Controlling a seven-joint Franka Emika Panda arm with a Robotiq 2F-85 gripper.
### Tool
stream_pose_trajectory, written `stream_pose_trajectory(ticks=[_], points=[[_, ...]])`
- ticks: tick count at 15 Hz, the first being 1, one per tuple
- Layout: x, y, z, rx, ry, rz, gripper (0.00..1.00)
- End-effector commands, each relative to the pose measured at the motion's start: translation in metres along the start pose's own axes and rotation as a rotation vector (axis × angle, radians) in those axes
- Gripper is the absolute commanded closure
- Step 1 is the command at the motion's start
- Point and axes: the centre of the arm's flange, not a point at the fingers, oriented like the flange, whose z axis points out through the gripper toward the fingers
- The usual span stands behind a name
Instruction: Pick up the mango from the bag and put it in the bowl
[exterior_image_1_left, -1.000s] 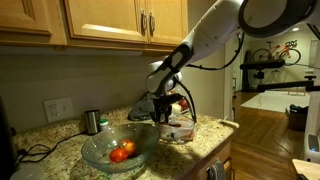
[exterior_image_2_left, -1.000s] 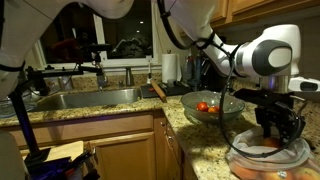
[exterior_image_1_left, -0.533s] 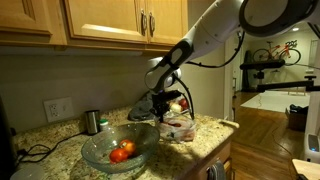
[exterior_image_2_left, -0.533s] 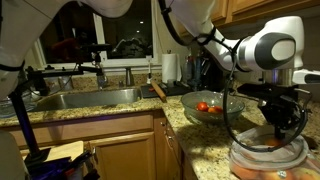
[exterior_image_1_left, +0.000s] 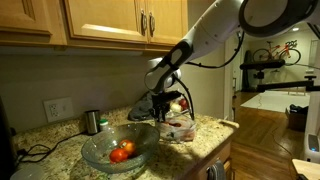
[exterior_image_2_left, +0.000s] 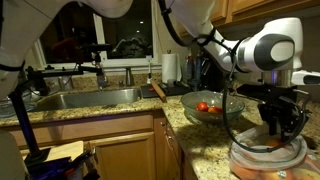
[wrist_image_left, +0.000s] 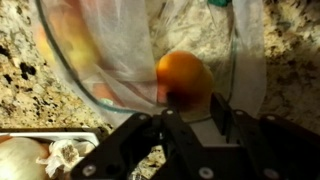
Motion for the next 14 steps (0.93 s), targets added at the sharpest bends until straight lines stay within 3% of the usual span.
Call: stream_pose_trajectory(ticks=[1, 5, 14], points=[[-0.01, 0.001, 0.003, -0.006, -0.013, -0.004, 0.29], [-0.013, 0.0, 0.01, -0.007, -0.024, -0.008, 0.03], [-0.014, 0.004, 0.033, -0.007, -0.061, 0.002, 0.0]])
